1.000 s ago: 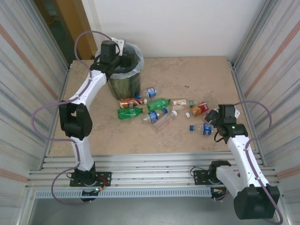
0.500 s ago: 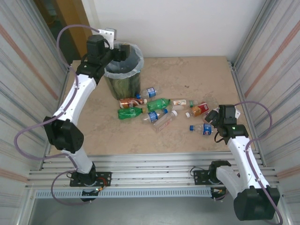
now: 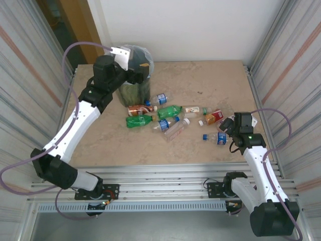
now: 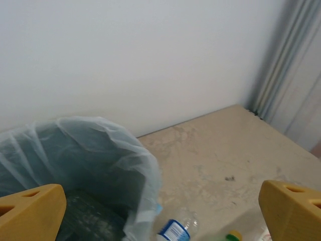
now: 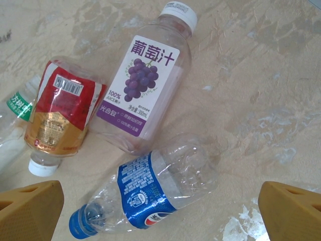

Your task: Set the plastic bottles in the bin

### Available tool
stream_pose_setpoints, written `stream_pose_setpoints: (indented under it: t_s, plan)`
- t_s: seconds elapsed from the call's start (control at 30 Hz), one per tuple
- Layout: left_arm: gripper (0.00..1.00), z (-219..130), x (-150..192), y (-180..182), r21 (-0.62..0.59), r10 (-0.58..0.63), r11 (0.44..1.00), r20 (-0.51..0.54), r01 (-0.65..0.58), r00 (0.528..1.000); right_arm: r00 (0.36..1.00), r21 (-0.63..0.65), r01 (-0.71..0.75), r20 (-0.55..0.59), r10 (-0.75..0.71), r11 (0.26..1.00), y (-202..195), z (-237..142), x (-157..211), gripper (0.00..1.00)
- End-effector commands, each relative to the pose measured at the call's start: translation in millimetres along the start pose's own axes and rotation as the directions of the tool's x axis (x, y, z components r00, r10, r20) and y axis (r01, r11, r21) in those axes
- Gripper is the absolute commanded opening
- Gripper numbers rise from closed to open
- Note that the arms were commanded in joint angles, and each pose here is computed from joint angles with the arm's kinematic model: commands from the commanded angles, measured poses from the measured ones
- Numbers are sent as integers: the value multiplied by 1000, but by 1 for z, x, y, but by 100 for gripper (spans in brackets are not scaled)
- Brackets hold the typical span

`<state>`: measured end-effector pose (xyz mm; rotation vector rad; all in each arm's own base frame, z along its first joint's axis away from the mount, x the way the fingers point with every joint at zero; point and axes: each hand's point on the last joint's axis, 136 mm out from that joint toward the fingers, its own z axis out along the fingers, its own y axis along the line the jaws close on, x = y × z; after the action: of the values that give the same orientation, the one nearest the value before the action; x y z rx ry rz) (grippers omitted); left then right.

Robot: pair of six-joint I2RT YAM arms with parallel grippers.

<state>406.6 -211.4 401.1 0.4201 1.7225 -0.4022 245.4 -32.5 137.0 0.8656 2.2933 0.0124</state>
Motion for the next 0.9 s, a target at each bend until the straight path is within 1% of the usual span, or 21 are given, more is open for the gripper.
stream_pose_setpoints:
  t_s: [0.0,0.23,0.33,0.47,0.53,0.67,0.73,0.87]
  plan:
    - [99,-9,12,-26,31,31,999,-22,-31,999,1000,20,-20,-4,20,1000,-5,0,4,98]
    - [99,-2,81,-77,101,50,994,-204,-30,978,999,24,-28,-15,29,999,-6,2,8,98]
    - [99,1,111,-92,93,76,994,-283,-51,956,999,30,-30,-18,30,999,-8,2,10,98]
    - [98,4,153,-111,93,72,995,-392,-38,917,999,42,-33,-20,34,999,-12,2,12,98]
    - [95,5,173,-120,96,48,995,-442,-6,896,999,46,-35,-19,36,998,-13,2,13,98]
    - [87,6,212,-150,140,31,989,-530,52,848,999,43,-35,-16,36,998,-12,1,12,98]
    - [84,6,228,-165,172,39,982,-566,72,824,999,45,-35,-17,36,998,-13,1,12,98]
    - [80,9,257,-191,210,90,976,-624,56,776,999,47,-37,-18,38,998,-13,1,13,98]
